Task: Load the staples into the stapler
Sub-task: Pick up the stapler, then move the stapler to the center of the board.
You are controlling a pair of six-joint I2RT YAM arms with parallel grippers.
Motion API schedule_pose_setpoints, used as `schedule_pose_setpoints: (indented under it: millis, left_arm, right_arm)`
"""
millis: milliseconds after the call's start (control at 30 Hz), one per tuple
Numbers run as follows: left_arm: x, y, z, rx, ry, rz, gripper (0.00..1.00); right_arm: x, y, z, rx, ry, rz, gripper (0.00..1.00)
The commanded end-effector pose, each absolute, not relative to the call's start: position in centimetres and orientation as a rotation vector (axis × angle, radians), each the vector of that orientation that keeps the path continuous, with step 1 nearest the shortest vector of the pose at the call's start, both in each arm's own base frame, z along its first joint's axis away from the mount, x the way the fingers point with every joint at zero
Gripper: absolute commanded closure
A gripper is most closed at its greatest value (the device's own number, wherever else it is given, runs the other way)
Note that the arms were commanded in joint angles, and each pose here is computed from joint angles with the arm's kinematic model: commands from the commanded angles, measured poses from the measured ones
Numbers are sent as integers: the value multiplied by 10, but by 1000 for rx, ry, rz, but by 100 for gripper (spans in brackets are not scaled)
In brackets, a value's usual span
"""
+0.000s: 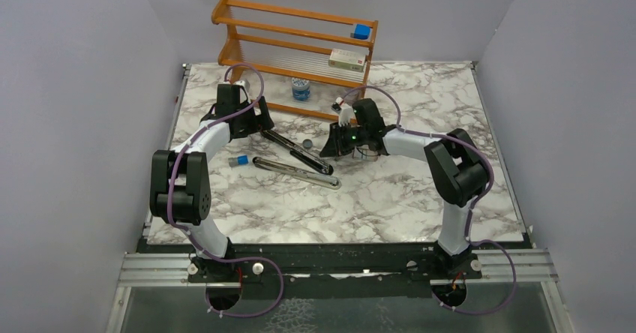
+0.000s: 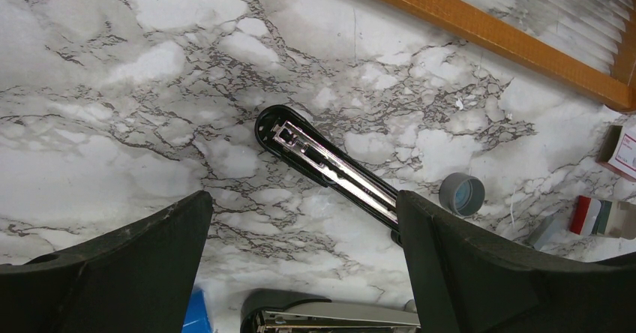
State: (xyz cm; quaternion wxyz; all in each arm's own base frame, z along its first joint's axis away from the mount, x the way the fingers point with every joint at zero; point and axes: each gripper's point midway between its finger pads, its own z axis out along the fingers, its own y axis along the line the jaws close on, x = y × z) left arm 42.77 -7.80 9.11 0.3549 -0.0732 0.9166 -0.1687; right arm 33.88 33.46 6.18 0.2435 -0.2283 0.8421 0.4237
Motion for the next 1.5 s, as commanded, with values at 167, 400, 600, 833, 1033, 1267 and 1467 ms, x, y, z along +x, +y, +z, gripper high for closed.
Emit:
schedule_pose_setpoints:
  millis: [167,400,600,833,1033,1267,1467]
  left_arm:
    - [439,-79,105,-181,2328,-438,5]
    - [446,-81,119,-165,2300,-402,8]
    - [454,-128,130,-36,2280,-384,16]
    - [450,-186,106,170,2314,-390,23]
    - [448,-204,79,229,2378,-391,28]
    - [427,-224,65,387,2409,-443,31]
    - [414,-226,48,484,2458,-354,30]
  right_arm:
    - [371,330,78,-744,2163,953,80]
    - [387,331,93,-784,2107,834,80]
    - [371,309,113,-677,2114,779,82]
    - [342,286,132,-609,2092,773,82]
    - [334,274,147,-592,2068,735,82]
    - [330,270,149,-585,2065,725,82]
    - [330,270,143,-585,2080,725,82]
